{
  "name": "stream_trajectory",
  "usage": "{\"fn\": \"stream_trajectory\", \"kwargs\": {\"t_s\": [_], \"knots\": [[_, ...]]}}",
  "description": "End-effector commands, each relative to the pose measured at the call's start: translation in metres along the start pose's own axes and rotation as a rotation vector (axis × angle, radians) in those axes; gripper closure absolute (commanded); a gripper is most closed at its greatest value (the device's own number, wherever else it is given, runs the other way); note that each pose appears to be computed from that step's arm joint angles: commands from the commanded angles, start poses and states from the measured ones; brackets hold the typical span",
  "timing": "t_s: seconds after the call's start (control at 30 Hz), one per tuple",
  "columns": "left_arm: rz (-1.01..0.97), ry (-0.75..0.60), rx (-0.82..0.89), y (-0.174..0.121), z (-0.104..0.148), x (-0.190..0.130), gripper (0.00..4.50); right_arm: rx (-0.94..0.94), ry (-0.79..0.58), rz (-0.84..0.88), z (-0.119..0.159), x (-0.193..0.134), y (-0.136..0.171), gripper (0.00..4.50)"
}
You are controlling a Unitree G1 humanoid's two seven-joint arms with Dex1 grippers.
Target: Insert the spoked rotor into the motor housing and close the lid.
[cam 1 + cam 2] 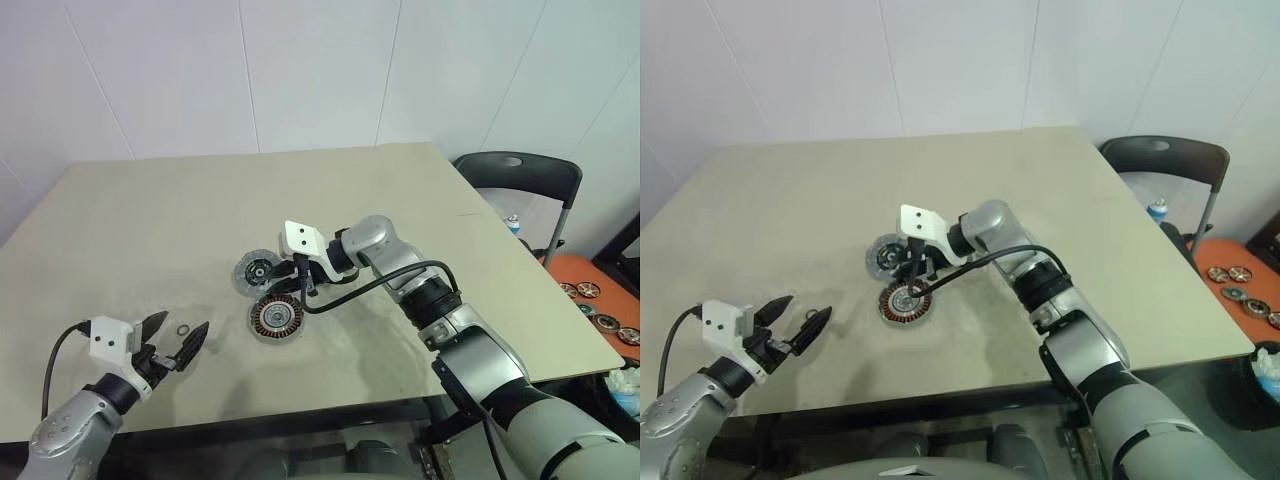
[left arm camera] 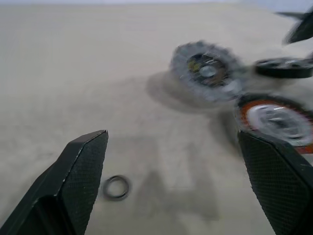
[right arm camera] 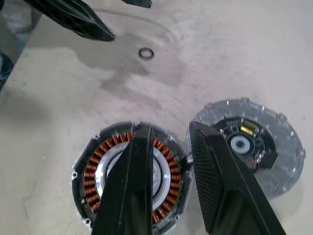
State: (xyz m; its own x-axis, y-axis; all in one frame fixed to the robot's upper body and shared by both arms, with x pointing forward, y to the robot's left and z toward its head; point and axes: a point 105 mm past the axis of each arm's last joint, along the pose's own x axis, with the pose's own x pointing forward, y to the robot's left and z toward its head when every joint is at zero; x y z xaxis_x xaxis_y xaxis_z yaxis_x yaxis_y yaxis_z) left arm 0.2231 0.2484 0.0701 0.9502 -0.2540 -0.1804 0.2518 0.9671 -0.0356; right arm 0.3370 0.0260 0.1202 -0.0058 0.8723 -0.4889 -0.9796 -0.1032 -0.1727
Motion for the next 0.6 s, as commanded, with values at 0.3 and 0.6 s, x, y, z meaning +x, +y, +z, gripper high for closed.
{"fn": "stream_trajectory", "kwargs": {"t_s": [0.3,0.6], "knots": [[0.143,-0.018,0.065,0.026,-0.024,0.017,0.00,-0.005,-0.009,-0.064,0.001,-0.009,-0.006,3.26],[0.155,0.032,0.057,0.025,-0.045,0.035,0.00,0.002,0.007,-0.094,-0.005,-0.012,-0.009,3.26]]}}
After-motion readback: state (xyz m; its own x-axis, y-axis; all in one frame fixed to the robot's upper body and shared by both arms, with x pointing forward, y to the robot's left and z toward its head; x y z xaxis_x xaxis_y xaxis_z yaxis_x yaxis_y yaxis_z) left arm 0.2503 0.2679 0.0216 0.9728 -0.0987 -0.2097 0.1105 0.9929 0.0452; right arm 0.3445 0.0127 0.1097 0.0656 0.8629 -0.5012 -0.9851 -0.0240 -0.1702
